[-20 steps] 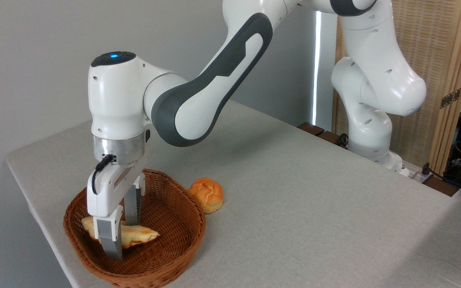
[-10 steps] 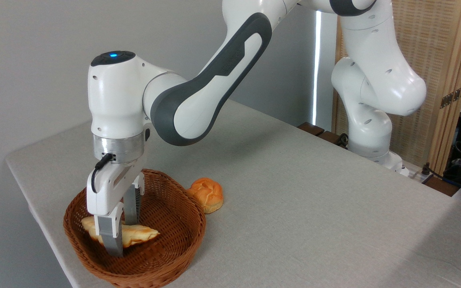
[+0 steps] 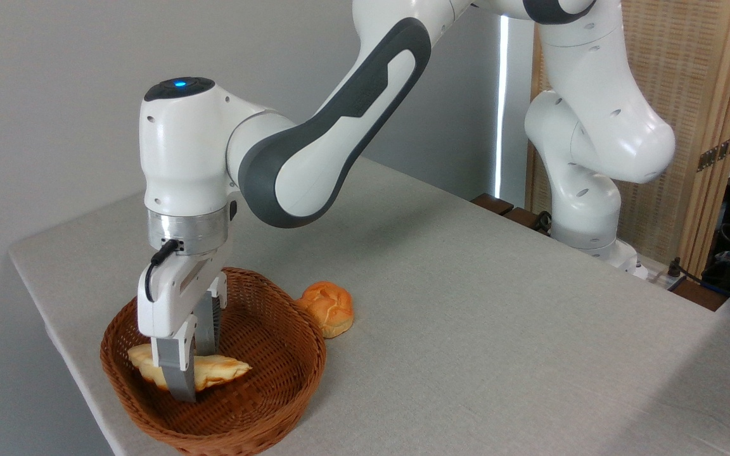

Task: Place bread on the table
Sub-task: 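Close the gripper on the middle of the long bread roll, then lift the bread roll out of the basket and carry it past the bun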

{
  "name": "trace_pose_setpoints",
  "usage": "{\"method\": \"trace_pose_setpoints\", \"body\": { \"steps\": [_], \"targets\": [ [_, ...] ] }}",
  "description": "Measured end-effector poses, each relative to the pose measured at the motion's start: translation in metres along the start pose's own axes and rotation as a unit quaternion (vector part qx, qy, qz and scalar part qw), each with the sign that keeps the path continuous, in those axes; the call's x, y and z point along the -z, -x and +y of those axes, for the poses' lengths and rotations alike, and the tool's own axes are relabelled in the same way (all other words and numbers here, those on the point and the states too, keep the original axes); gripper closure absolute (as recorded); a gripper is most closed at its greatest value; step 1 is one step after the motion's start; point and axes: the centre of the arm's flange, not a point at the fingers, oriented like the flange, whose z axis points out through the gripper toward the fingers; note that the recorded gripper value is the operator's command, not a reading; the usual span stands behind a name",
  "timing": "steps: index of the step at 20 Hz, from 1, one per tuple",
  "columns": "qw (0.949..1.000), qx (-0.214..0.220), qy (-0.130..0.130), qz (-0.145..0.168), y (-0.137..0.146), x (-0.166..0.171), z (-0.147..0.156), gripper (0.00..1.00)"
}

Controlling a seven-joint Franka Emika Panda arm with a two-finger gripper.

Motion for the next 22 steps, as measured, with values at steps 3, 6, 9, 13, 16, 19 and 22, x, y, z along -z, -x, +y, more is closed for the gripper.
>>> {"method": "trace_pose_setpoints", "body": {
  "steps": [3,6,9,13,16,19,22],
  "targets": [
    [1.0,0.0,0.003,0.001,-0.001,0.001,0.001,0.54],
    [1.0,0.0,0.005,0.001,-0.002,0.001,0.001,0.54],
    [1.0,0.0,0.005,0.001,-0.002,0.001,0.001,0.54],
    [0.9999,0.006,0.008,0.006,-0.002,0.005,0.002,0.54],
    [0.9997,0.016,0.012,0.015,-0.002,0.011,0.003,0.54],
    [0.9991,0.031,0.023,0.014,-0.002,0.017,0.006,0.53],
    [0.9975,0.061,0.024,0.026,-0.003,0.034,0.006,0.52]
  ]
}}
